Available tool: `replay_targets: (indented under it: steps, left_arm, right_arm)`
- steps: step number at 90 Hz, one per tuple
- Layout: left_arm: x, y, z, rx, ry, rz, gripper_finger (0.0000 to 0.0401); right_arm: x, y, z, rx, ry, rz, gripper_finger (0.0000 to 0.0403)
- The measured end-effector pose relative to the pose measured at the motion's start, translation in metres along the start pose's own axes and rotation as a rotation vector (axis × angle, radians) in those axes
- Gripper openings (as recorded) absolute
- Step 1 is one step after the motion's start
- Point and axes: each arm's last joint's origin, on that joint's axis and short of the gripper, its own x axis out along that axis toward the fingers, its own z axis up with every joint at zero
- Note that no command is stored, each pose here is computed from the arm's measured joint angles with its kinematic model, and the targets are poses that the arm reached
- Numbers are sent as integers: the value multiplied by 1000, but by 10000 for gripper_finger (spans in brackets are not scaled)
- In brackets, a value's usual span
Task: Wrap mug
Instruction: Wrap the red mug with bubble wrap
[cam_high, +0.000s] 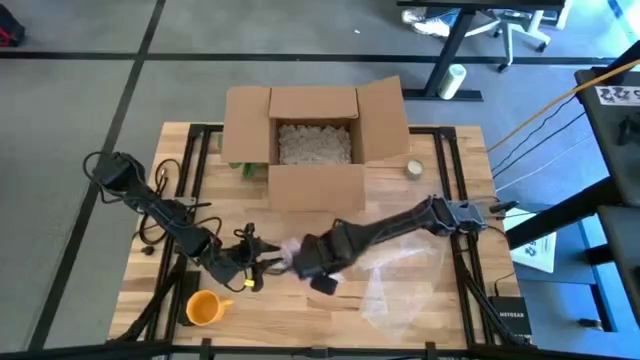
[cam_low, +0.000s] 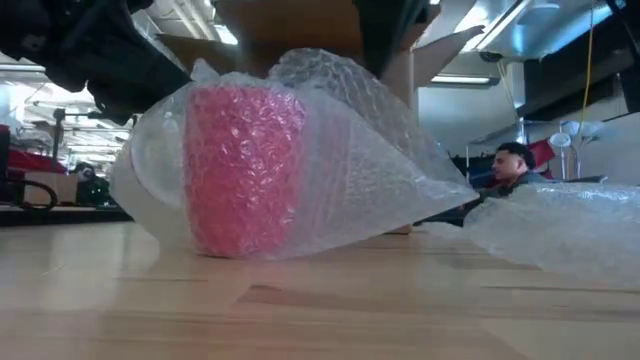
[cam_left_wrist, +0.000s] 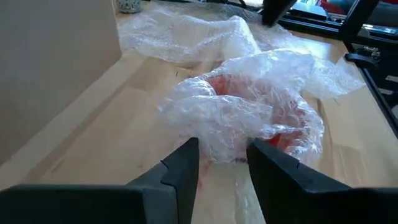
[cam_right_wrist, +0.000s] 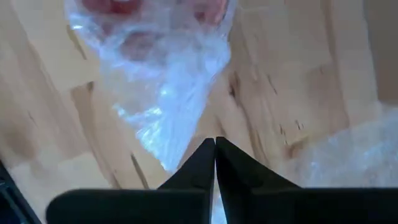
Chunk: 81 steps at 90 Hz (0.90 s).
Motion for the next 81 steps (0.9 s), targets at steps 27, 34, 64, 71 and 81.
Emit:
replay_targets:
  steps: [27, 34, 64, 71, 81]
  left_arm:
    - [0, -1, -1, -2, 23, -37, 117]
    - [0, -2, -1, -5, 31, -51, 117]
    - [-6, -9, -3, -9, 58, -136, 117]
    - [-8, -11, -5, -5, 61, -147, 117]
    - [-9, -11, -5, -9, 61, -150, 117]
  right_arm:
    - [-7, 31, -19, 132, -236, -64, 0]
    - [-8, 42, -21, 168, -330, -52, 0]
    - [59, 69, -78, 308, -320, -137, 0]
    - [50, 69, -96, 353, -365, -120, 0]
    - [20, 59, -116, 401, -478, -71, 0]
